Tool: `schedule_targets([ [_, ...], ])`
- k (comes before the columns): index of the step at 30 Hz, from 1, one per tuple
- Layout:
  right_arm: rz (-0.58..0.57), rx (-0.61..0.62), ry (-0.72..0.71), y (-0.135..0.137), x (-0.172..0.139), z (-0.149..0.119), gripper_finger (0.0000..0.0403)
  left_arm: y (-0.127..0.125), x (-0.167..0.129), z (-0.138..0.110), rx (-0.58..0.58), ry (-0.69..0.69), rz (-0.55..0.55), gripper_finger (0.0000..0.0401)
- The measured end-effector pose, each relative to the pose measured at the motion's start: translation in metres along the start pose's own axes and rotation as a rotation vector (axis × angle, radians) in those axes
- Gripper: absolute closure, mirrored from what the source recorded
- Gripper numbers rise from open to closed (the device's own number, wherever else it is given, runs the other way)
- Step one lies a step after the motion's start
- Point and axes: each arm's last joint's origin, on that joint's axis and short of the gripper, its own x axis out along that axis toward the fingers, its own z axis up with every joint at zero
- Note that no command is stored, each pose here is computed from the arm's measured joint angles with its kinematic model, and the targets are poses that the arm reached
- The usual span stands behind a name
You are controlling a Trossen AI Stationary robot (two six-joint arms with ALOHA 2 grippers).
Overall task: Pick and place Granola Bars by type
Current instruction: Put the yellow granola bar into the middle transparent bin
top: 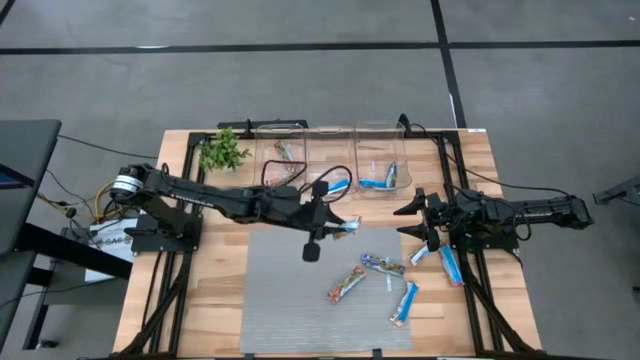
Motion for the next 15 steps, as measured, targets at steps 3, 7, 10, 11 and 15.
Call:
schedule_targets([
  [3, 0.0, 0.0, 0.0, 0.0, 0.0, 0.0, 0.0148, 0.017, 0.0, -0.003, 0.012, 0.019, 0.043, 0.0356],
  [7, 0.0, 0.0, -0.001, 0.0, 0.0, 0.0, 0.0148, 0.048, -0.002, -0.008, -0.003, 0.044, 0.123, 0.0356],
  [10, 0.0, 0.0, -0.001, 0.0, 0.0, 0.0, 0.0148, 0.078, -0.007, -0.013, -0.021, 0.054, 0.205, 0.0356],
  [11, 0.0, 0.0, 0.0, 0.0, 0.0, 0.0, 0.0148, 0.088, -0.009, -0.014, -0.028, 0.057, 0.234, 0.0356],
  [15, 0.0, 0.0, 0.0, 0.0, 0.0, 0.0, 0.0148, 0.131, -0.021, -0.02, -0.056, 0.054, 0.355, 0.0356],
])
